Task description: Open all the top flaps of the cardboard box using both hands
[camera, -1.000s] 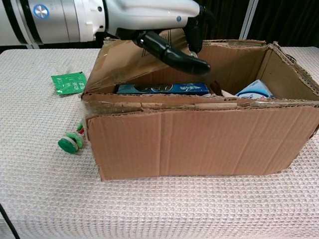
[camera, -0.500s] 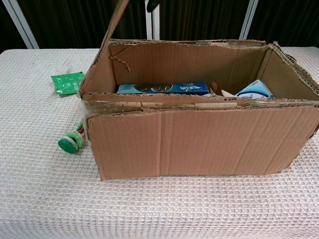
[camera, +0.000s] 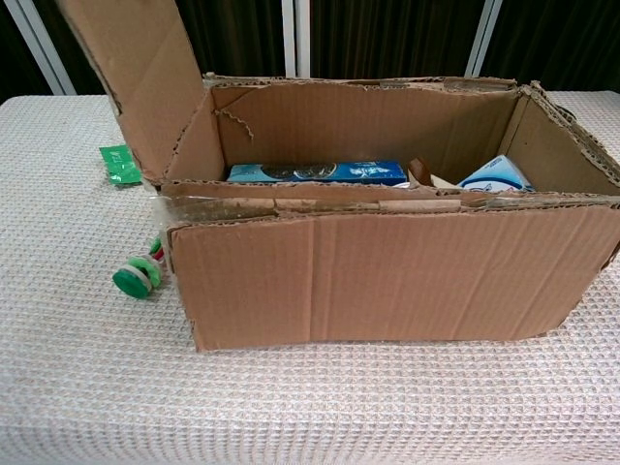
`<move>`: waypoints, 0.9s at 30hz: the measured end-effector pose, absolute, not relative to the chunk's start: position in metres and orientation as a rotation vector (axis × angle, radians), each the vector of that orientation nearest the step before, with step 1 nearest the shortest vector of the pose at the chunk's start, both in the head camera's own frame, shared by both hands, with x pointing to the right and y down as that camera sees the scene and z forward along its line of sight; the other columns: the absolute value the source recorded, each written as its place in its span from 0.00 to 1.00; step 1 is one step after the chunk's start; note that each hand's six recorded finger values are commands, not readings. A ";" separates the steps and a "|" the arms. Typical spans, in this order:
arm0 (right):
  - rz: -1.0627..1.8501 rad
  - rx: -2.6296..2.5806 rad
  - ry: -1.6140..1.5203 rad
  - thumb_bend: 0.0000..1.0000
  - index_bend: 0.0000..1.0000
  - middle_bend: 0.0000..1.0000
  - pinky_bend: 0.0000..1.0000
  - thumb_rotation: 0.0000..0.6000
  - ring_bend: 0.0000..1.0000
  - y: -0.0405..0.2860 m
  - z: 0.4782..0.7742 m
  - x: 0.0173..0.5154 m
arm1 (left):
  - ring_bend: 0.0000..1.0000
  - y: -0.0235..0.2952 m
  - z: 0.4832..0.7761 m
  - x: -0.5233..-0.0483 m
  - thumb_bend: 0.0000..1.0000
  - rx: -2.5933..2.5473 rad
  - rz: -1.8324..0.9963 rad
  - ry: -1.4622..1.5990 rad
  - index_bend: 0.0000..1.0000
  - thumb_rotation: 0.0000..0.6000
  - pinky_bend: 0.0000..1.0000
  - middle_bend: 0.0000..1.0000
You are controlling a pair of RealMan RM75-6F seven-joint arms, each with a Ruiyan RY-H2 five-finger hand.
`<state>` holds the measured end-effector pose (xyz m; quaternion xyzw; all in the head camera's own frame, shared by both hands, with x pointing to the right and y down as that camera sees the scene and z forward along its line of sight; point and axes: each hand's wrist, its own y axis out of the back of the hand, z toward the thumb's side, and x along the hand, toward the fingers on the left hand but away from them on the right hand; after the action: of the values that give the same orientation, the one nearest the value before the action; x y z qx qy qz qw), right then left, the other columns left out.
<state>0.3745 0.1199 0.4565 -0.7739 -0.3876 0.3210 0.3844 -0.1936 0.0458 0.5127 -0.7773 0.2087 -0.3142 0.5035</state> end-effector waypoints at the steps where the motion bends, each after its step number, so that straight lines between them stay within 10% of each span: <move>1: 0.820 -1.973 -0.987 0.97 0.08 0.16 0.00 1.00 0.00 0.120 0.458 0.374 | 0.10 0.046 0.513 -0.205 0.00 -1.874 -0.793 0.512 0.76 0.00 0.16 0.50; 8: 0.846 -1.953 -0.967 0.96 0.08 0.15 0.00 1.00 0.00 0.123 0.465 0.374 | 0.10 0.046 0.514 -0.261 0.00 -1.866 -0.930 0.628 0.59 0.00 0.16 0.42; 15: 0.981 -1.797 -0.912 0.79 0.00 0.00 0.00 1.00 0.00 0.137 0.483 0.391 | 0.07 0.064 0.513 -0.337 0.00 -1.733 -1.120 0.782 0.01 0.00 0.16 0.10; 27: 1.531 -1.400 -0.979 0.62 0.00 0.00 0.00 0.97 0.00 0.222 0.556 0.488 | 0.04 0.173 0.539 -0.453 0.00 -1.481 -1.351 0.934 0.00 0.00 0.16 0.06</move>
<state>0.4878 0.2221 0.5565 -0.5562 -0.3891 0.6084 0.4112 -0.4535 0.1731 0.5388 -0.5984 0.3775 -0.5461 0.4484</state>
